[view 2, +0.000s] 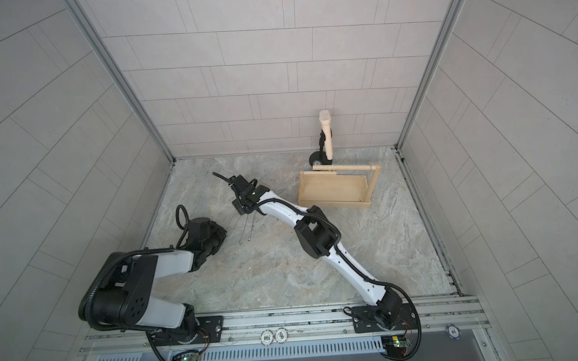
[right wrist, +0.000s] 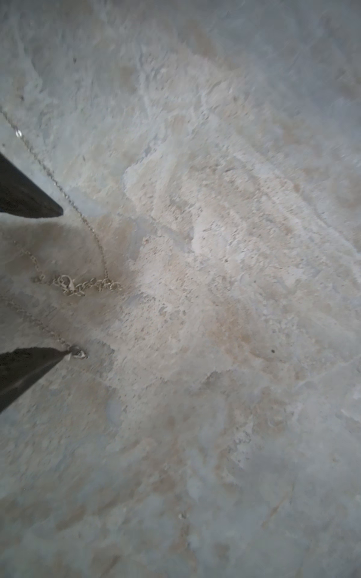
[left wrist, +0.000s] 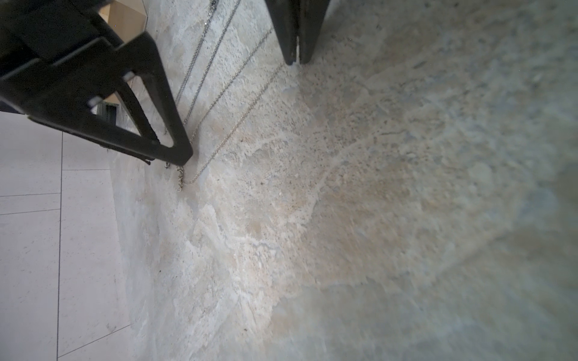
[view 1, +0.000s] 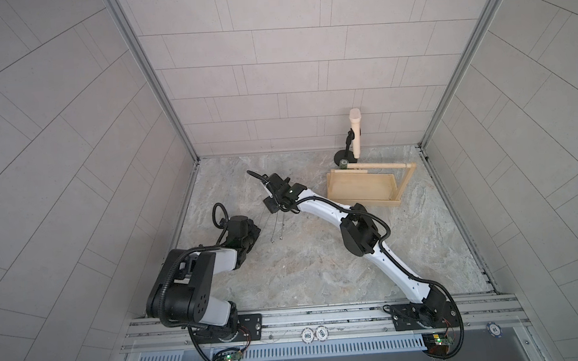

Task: Take the necklace off the jewelry display stand
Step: Place the necklace at the center of the board.

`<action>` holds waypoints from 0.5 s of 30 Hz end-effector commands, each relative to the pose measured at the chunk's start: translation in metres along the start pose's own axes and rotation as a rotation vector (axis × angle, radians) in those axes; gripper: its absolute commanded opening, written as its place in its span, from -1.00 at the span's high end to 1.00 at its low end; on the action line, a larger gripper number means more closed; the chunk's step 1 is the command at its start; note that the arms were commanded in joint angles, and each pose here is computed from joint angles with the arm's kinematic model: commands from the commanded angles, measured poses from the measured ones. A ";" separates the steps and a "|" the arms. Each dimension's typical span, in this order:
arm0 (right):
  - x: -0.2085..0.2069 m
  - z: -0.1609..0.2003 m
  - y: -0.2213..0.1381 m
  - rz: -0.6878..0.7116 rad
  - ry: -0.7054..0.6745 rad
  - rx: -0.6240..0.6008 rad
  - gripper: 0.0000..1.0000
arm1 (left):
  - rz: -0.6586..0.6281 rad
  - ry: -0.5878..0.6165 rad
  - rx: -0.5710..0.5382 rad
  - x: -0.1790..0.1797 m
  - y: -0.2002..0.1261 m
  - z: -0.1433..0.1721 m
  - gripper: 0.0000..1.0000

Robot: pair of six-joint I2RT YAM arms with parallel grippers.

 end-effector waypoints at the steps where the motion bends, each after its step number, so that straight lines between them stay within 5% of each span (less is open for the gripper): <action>1: -0.010 -0.001 -0.002 0.066 -0.014 0.022 -0.48 | -0.053 -0.004 0.007 0.014 -0.004 0.004 0.95; 15: -0.020 0.015 0.008 0.140 0.053 0.098 -0.99 | -0.041 -0.024 0.021 0.012 -0.006 0.006 0.95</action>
Point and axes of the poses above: each gripper's point midway between its finger pads, its own y axis out along the fingers, its own x axis along the line the jaws close on, z = x × y, the point moved 5 cm from there along -y, back along the fingers, and after that the axes turned 6 degrees about -y, right-handed, at the moved point
